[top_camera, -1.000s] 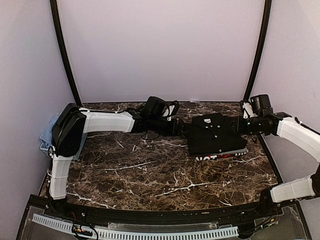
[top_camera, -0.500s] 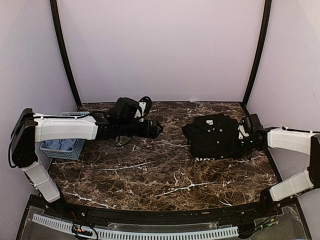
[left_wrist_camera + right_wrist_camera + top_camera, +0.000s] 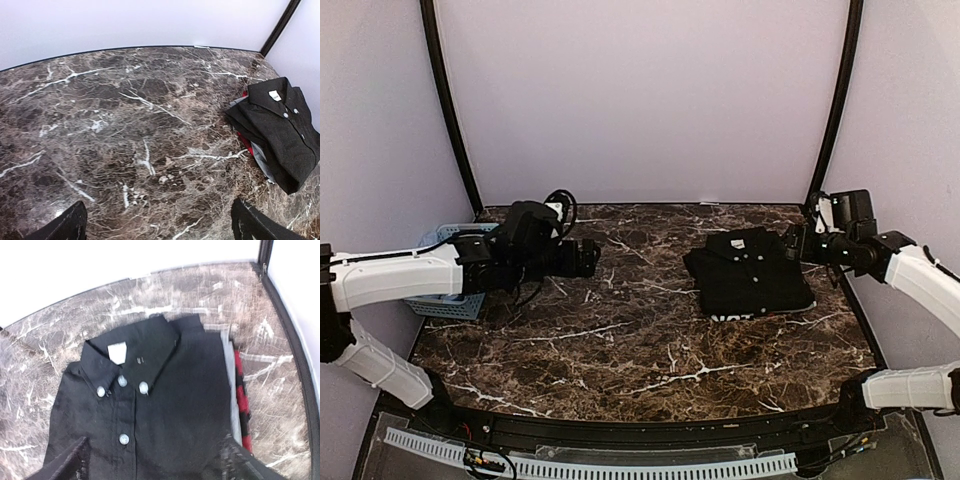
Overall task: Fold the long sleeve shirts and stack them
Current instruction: Smooth out the square-folded shirt, then reset both arms
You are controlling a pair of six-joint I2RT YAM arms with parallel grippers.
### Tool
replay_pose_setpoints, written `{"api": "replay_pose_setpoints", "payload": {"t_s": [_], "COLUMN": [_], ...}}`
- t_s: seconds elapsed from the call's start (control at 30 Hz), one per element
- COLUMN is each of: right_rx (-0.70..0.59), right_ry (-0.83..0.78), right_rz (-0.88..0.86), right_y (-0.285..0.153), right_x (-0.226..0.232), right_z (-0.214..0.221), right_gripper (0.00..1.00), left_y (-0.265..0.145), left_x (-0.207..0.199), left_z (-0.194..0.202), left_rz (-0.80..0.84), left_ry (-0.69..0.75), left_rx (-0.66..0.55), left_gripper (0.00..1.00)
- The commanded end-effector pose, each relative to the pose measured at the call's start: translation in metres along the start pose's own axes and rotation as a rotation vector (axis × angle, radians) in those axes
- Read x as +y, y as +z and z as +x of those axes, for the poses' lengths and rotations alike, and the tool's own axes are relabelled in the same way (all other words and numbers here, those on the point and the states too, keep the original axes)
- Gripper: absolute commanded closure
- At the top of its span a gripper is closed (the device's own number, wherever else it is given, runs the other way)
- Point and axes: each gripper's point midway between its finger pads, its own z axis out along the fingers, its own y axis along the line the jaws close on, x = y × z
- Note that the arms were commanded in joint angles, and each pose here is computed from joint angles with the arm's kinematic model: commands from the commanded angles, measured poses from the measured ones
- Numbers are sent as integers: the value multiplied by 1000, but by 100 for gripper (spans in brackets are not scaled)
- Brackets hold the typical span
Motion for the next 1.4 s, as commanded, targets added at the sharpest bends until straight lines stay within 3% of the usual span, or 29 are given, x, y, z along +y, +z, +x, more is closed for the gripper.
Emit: {"api": "replay_pose_setpoints", "payload": {"t_s": [0.0,0.07,0.23,0.37,0.53,0.83,1.37], "right_rx": [-72,-103,-190,-222,-292,-374,-365], "right_ry": [-55,-73,-116,-156,-162,-156,-160], "right_rz": [42,37,-10,-53,-78,-77,-60], "right_y": [-17,-23,-42,-44,-49,-60,-59], "right_x": [0,2,13,21,22,18,15], "right_z": [-32,-46,-75,-77,-77,-77,-75], "right_gripper": [8,2,1,1,1,1,1], "left_y": [-30,-47,-73,-101,-127,-133,-125], "left_x": [50,66,109,121,122,124,124], "left_z": [-9,-20,-37,-54,-66,-69,-63], "left_rz": [-170,-182,-198,-243,-221,-246,-245], "left_ry": [-4,-37,-104,-30,-35,-13,-11], "left_rx": [-66,-118,-231,-333,-420,-384,-370], "left_gripper": [1,1,1,1,1,1,1]}}
